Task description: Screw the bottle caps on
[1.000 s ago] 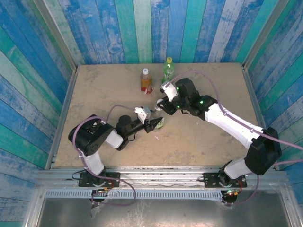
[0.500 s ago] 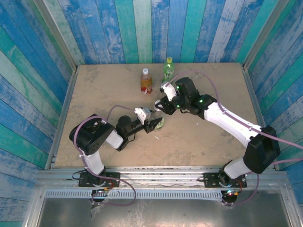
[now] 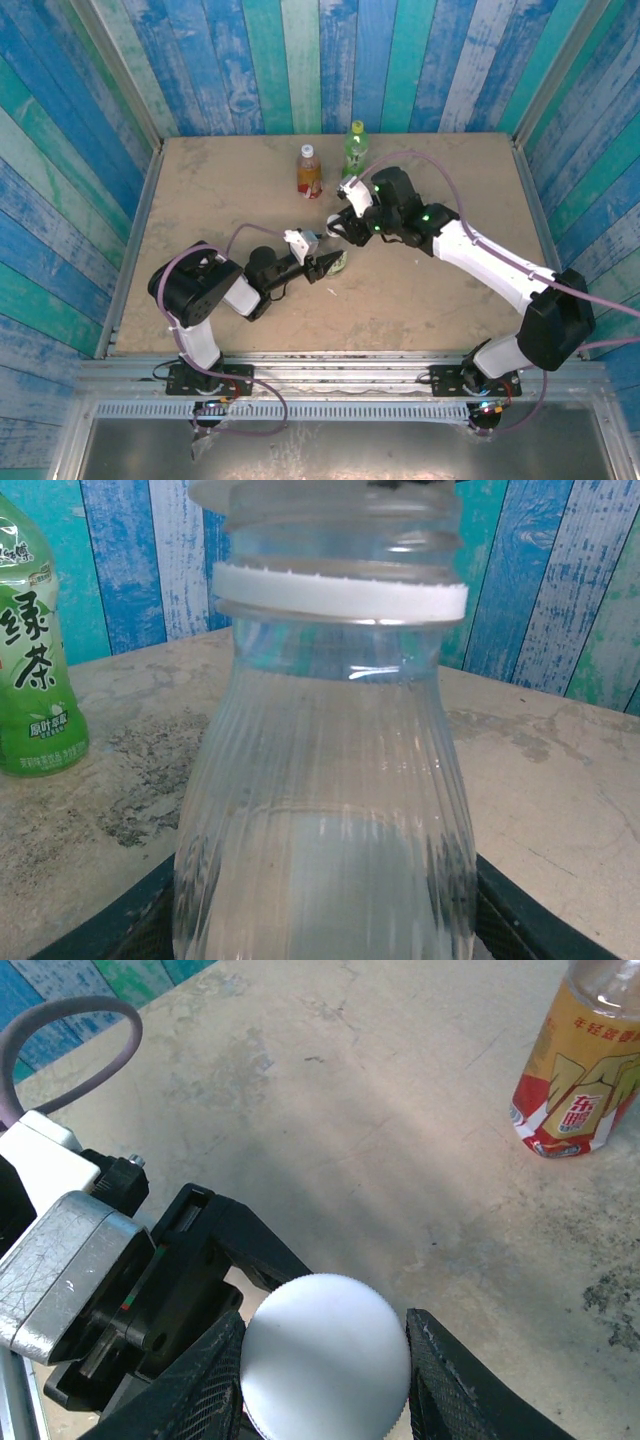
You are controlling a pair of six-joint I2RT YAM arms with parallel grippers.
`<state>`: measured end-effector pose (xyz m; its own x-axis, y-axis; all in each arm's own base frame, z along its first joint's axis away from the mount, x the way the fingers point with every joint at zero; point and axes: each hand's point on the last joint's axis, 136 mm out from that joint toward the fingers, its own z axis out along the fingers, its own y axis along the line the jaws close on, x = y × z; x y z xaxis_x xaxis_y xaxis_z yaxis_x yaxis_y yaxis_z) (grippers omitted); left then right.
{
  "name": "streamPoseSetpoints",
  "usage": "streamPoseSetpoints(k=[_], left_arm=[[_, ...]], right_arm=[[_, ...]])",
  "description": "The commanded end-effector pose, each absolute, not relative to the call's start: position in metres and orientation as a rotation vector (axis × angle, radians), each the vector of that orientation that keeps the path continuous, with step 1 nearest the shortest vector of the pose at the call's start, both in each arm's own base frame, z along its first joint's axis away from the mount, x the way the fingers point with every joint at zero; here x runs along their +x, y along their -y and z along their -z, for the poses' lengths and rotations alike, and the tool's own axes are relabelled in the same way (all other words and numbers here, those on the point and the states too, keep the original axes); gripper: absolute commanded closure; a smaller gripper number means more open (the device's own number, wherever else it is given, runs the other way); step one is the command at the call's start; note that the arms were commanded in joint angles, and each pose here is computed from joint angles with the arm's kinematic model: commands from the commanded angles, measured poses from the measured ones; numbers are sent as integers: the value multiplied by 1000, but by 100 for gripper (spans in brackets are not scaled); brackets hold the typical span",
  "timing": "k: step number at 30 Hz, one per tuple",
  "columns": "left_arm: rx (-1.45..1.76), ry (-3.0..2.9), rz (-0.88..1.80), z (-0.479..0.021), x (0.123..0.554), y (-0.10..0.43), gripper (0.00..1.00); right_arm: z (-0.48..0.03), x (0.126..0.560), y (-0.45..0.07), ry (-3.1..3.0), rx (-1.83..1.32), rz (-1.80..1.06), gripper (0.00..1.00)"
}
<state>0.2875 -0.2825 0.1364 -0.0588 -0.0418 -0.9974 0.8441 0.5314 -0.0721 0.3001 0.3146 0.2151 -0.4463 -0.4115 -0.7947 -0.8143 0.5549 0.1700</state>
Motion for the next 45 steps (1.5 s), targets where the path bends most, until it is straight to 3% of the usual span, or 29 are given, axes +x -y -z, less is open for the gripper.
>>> streamPoseSetpoints(k=[1,36,45], left_arm=[[706,-1530,833,-116,288,277,52],[709,-1578,828,-111,295,281,53],[710,-1577,827,-111,295,281,53]], right_arm=[[-191,270,-316,-2147,-1104,-734,56],[-169,258,-313,-2300,-1192,-561,58],[-199,266,-319,-2185,-1138,-591,53]])
